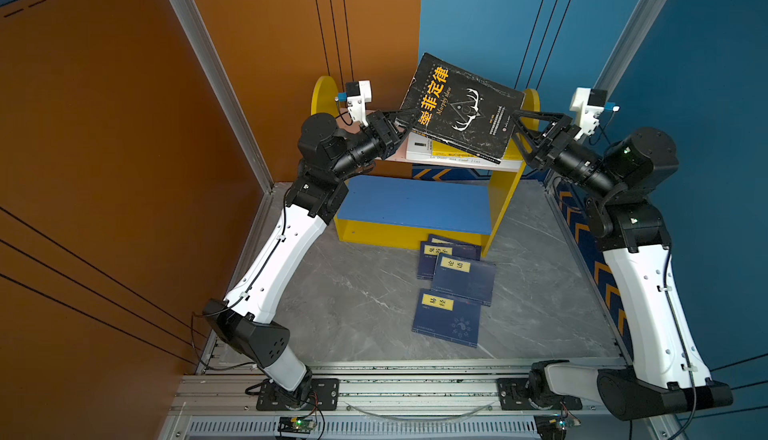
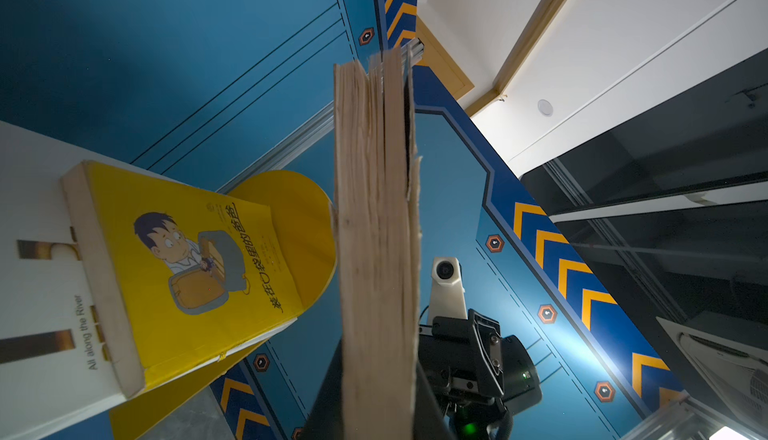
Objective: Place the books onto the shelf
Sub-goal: 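Lower the black book onto the yellow book while the right gripper withdraws, then push the black book flat on the stack with both grippers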
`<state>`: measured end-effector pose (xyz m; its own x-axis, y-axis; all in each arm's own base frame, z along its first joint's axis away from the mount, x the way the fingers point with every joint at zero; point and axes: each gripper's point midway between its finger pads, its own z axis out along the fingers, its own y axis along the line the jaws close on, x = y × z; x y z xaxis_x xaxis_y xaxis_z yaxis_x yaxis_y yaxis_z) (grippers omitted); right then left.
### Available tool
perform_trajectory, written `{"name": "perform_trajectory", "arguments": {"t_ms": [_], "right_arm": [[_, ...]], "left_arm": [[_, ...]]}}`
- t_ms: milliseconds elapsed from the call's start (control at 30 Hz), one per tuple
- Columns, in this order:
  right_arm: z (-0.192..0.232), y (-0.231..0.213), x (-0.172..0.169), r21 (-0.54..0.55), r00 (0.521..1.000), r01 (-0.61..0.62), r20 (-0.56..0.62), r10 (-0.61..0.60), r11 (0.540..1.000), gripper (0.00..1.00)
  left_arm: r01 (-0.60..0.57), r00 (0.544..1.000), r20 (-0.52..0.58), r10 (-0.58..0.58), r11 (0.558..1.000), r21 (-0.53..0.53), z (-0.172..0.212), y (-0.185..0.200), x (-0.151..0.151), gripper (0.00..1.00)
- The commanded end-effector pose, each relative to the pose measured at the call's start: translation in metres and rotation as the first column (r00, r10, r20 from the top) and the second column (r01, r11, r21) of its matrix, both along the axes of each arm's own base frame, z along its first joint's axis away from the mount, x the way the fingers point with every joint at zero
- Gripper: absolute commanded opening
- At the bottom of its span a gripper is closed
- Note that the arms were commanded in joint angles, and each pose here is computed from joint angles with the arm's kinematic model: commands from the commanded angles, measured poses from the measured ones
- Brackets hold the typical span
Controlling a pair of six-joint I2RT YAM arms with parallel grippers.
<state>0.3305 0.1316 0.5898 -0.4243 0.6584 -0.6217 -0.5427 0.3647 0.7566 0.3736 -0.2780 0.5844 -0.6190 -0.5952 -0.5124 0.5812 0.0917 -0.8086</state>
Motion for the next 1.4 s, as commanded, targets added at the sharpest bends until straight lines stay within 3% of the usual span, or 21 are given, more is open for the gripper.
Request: {"name": "perform_trajectory", "arguments": {"t_ms": [0,100,167,533,967,1367], "right_arm": [[0.014,-0.042,-0.014,-0.11,0.96,0.275,0.088,-0.266,0.955,0.9],[0.01,-0.066,-0.02,-0.172,0.908,0.418,0.107,-0.405,0.892,0.99],[0.005,-0.076,-0.021,-0.203,0.881,0.474,0.108,-0.461,0.857,1.0],[-0.034,-0.099,0.007,-0.353,0.805,0.573,0.072,-0.589,0.74,1.0],[-0.074,-0.086,0.049,-0.466,0.81,0.529,0.03,-0.585,0.709,1.0],[-0.092,-0.081,0.06,-0.512,0.82,0.493,0.004,-0.572,0.704,1.0]], "left_arm": [[-0.147,0.988,0.034,0.151,0.985,-0.086,0.023,0.015,0.009,0.0],[-0.218,0.976,-0.018,0.217,0.973,-0.071,0.012,0.01,0.019,0.0],[-0.245,0.969,-0.04,0.243,0.968,-0.055,0.007,0.005,0.024,0.0],[-0.284,0.948,-0.141,0.286,0.958,0.036,-0.023,-0.036,0.044,0.0],[-0.284,0.937,-0.194,0.289,0.957,0.055,-0.041,-0.074,0.047,0.0],[-0.33,0.921,-0.202,0.333,0.943,0.049,-0.046,-0.079,0.048,0.0]]}}
